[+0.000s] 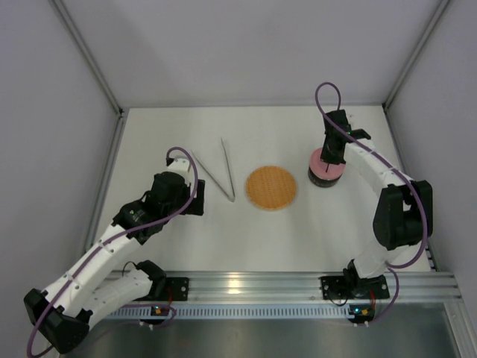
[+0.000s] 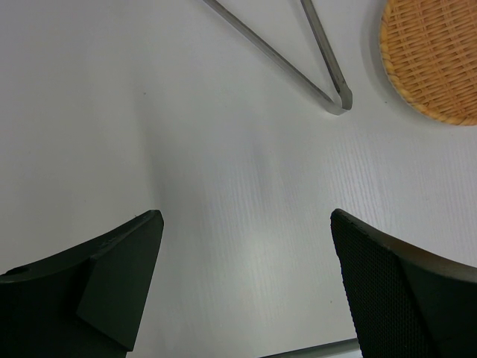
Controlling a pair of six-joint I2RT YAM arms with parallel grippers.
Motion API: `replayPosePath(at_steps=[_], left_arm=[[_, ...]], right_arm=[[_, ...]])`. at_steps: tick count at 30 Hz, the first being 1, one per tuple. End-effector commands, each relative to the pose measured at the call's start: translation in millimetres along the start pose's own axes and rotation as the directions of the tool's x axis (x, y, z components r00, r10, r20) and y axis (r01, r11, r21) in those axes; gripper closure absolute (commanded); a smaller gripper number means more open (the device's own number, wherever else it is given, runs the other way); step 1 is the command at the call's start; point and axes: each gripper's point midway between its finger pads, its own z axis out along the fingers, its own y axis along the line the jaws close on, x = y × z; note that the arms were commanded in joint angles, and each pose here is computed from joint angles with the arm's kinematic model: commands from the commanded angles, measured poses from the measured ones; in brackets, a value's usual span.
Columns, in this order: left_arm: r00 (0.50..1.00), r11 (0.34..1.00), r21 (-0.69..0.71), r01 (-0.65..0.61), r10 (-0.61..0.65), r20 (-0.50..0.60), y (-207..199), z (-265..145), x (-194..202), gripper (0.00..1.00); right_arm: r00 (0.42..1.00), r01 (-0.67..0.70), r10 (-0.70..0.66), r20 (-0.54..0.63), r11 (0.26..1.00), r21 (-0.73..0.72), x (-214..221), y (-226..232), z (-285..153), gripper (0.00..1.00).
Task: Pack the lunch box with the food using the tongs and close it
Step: Close the box lid on the packing box.
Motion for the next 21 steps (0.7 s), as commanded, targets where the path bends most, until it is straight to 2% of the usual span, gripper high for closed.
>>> replayPosePath(at_steps=[1, 21], left_arm=[[1.0, 1.0, -0.003, -0.001, 0.001, 0.022, 0, 1, -5, 0.01], [1.0, 1.0, -0.009, -0.002, 0.002, 0.018, 1, 2, -4, 0.01]], right_arm=[[1.0, -0.014, 0.014, 0.0, 1.0, -0.016, 1, 0, 11, 1.0], [0.997, -0.023, 0.019, -0.08, 0.999, -0.047, 47, 3, 40, 1.0]])
